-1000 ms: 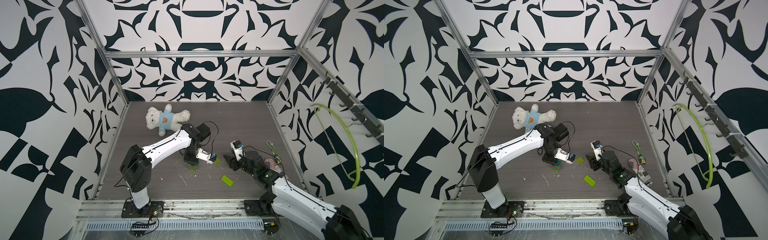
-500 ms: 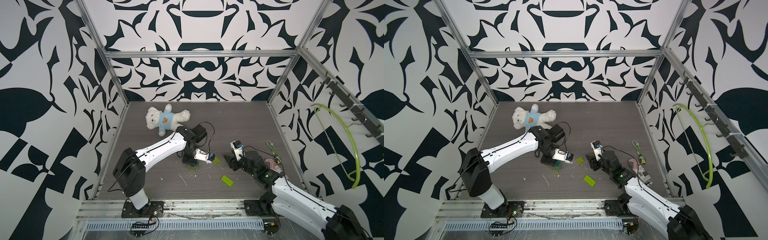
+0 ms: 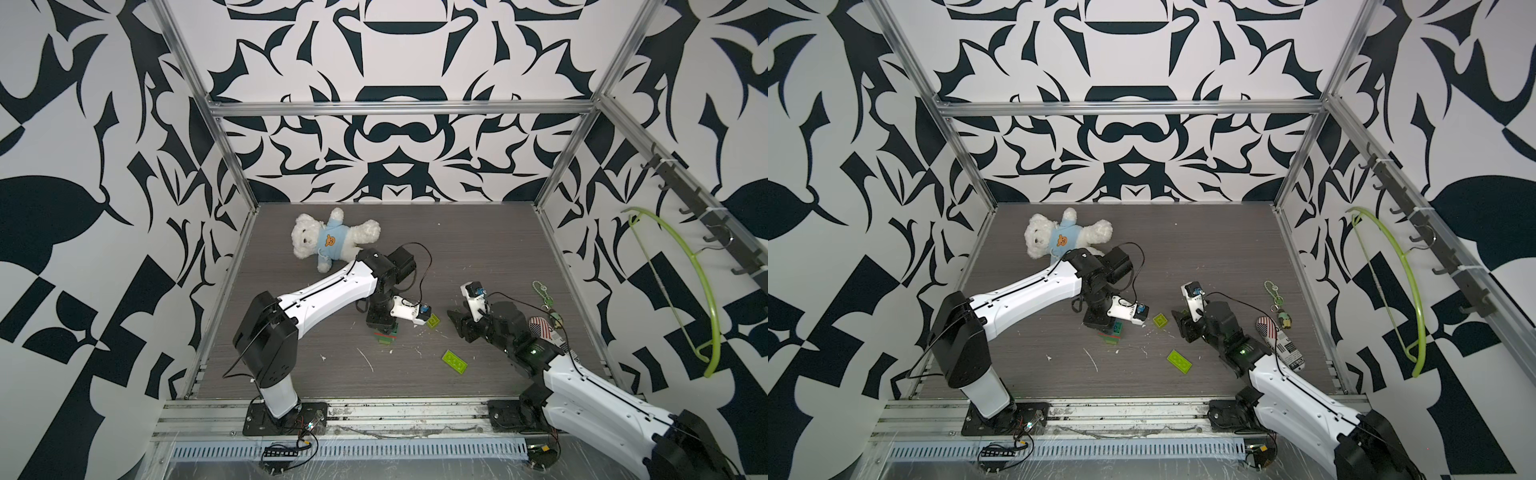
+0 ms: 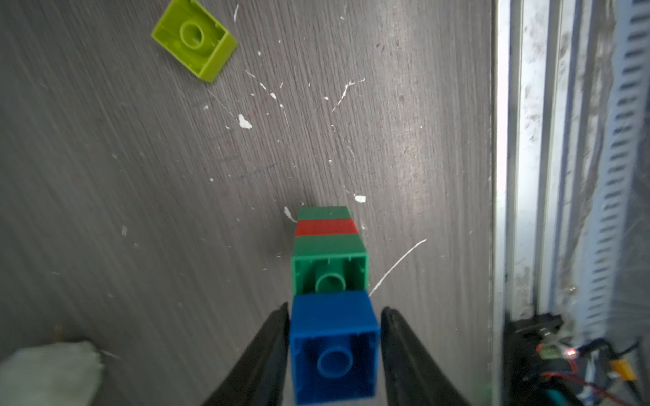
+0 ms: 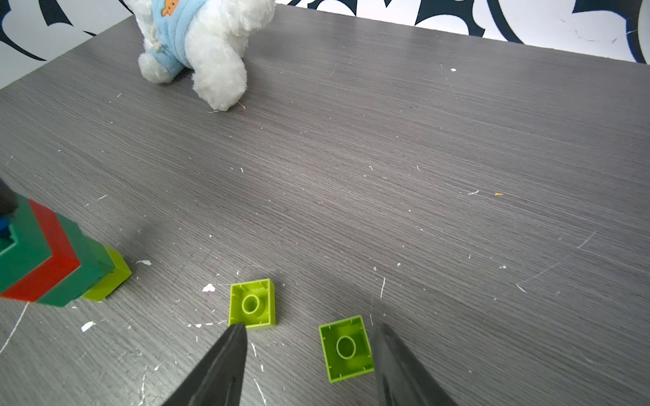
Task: Assemble a carrot with lego
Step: Adjust the lego brick at the center of the board.
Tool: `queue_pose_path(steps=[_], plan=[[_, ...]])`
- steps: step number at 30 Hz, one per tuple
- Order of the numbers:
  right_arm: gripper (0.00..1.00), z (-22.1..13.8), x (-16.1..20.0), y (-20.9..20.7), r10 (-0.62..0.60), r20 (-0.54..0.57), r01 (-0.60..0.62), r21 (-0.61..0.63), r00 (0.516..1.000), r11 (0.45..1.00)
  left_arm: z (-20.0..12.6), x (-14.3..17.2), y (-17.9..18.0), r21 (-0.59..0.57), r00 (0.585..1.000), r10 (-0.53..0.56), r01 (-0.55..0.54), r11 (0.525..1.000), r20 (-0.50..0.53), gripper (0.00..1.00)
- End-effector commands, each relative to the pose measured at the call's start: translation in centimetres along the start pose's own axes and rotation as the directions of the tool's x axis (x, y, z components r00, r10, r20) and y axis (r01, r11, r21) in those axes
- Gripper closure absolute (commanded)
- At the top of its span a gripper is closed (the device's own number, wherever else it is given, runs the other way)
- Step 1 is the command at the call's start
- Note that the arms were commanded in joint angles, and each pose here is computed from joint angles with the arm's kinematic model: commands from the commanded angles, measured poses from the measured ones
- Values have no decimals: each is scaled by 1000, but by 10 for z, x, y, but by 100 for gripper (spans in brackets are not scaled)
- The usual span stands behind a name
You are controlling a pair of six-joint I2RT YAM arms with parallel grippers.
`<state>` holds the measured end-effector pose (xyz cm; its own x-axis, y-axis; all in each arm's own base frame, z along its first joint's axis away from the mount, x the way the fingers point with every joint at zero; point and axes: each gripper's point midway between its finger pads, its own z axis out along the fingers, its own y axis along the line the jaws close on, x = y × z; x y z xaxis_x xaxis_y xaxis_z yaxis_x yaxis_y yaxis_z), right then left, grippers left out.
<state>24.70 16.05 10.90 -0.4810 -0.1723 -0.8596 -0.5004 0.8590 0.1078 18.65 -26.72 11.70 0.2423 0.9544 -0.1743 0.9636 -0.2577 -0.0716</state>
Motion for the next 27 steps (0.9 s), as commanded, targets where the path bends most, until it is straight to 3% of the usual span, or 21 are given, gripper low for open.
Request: queue_pose_path(steps=[1, 10, 13, 15, 17, 20, 23, 27], plan=[[39, -3, -22, 3, 15, 58, -15, -14, 998, 1000, 2, 1, -10, 66, 1000, 1, 0, 998, -13, 41], [39, 0, -19, 4, 32, 29, -31, -19, 999, 999, -15, -10, 2, -14, 999, 16, -16, 1000, 39, 28], [39, -5, -16, 8, 134, -58, -135, -21, 989, 991, -31, -20, 7, -57, 995, 9, -4, 998, 103, 25], [39, -15, -4, 8, 249, -176, -246, 37, 952, 968, -50, -28, 11, -93, 982, -7, 25, 995, 191, 25], [39, -28, 8, 14, 288, -271, -265, 119, 918, 957, -72, -38, 17, -131, 952, -50, 94, 987, 303, 25], [39, -49, 28, 23, 244, -374, -153, 256, 895, 954, -100, -47, 19, -169, 895, -82, 172, 971, 438, 24], [38, -60, 53, 38, 230, -481, -113, 260, 846, 959, -121, -55, 23, -208, 839, -103, 248, 946, 534, 21], [37, -73, 68, 42, 214, -552, -78, 259, 806, 963, -142, -54, 32, -181, 779, -217, 389, 904, 589, 21]])
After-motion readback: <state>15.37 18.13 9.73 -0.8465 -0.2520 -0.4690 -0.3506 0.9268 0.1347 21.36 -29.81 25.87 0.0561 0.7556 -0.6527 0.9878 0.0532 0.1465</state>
